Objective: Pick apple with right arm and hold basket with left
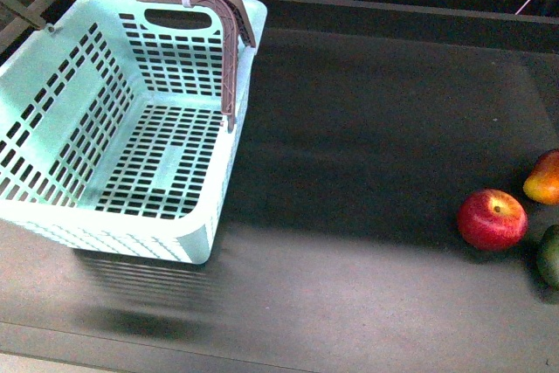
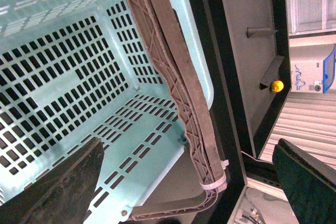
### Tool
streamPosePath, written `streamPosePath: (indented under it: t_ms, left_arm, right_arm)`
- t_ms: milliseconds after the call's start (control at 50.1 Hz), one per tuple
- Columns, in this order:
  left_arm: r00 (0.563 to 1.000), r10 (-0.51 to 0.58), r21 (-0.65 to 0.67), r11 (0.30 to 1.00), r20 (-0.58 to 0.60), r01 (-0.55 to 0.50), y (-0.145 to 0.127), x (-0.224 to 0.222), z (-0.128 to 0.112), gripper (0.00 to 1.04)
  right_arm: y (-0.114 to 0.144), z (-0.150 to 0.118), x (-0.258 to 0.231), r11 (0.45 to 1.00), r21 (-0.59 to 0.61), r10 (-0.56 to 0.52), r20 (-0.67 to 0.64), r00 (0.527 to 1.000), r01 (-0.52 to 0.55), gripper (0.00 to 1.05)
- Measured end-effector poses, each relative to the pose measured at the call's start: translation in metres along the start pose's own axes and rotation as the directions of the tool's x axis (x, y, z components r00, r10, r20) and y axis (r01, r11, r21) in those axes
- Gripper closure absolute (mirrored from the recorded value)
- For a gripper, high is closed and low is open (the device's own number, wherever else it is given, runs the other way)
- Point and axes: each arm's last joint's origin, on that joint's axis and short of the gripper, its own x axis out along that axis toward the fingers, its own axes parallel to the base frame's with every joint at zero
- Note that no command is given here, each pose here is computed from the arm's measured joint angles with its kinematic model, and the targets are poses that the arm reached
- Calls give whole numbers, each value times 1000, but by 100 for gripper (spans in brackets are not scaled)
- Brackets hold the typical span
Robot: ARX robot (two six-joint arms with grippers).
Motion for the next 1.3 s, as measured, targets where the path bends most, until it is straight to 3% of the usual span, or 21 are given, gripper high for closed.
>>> streamPosePath:
  t_ms: [319,1018,1298]
  left_arm:
    - [998,49,-57,997,-35,-51,-8,33,-14,7]
    - [977,208,-112,971,-33,-211,-14,89,-10,7]
    - [974,223,-107,968,-31,-225,-17,102,-11,7]
  right_arm:
    - [0,0,0,1000,0,0,0,1000,0,9]
    - [0,0,0,1000,0,0,0,1000,0,9]
    - [0,0,0,1000,0,0,0,1000,0,9]
